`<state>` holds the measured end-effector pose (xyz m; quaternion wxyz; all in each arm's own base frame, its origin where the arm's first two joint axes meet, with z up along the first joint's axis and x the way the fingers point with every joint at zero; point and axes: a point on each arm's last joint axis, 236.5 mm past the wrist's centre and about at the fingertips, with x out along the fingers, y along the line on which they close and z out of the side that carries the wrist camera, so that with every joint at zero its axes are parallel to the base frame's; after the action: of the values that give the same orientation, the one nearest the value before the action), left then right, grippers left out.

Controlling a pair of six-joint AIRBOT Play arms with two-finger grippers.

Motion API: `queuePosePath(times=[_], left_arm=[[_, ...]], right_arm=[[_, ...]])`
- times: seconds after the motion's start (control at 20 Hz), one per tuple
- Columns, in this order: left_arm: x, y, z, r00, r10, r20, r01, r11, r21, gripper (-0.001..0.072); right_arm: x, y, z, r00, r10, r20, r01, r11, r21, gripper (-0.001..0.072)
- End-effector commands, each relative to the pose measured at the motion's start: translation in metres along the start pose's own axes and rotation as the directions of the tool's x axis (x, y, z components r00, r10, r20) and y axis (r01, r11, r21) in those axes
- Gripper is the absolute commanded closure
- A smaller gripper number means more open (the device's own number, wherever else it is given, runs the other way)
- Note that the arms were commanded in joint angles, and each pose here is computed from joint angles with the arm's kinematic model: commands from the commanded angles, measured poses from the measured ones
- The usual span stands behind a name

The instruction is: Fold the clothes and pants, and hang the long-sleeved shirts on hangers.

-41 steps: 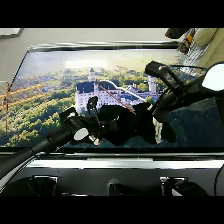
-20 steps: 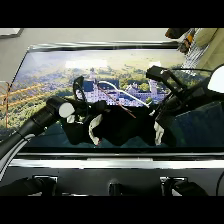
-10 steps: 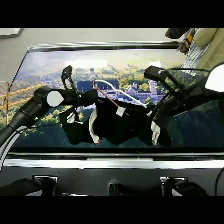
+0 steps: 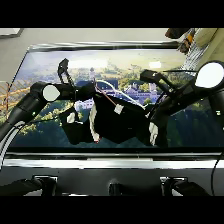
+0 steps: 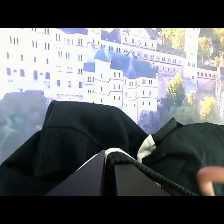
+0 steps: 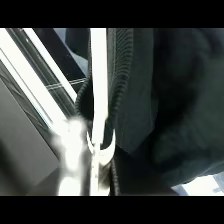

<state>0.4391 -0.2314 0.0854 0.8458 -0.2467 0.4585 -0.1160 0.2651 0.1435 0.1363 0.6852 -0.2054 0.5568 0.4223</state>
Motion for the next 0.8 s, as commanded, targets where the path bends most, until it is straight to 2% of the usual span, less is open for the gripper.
queuePosePath(times=[0.0, 0.4, 0.75], left_arm=[[0.003, 0.005, 0.013, 0.999, 0.000, 0.038, 0.000, 1.000, -0.001, 0.0677], [0.001, 0.012, 0.031, 0.997, 0.002, 0.078, -0.002, 1.000, 0.000, 0.0677], [-0.018, -0.008, 0.058, 0.989, -0.042, 0.145, 0.036, 0.998, 0.043, 0.0677]], right_arm=[[0.001, 0.005, -0.010, 0.999, 0.028, -0.046, -0.028, 1.000, -0.001, 0.0668], [0.001, 0.006, -0.011, 0.998, 0.030, -0.051, -0.030, 1.000, 0.000, 0.0668], [0.011, -0.003, -0.010, 0.997, 0.036, -0.074, -0.035, 0.999, 0.014, 0.0668]])
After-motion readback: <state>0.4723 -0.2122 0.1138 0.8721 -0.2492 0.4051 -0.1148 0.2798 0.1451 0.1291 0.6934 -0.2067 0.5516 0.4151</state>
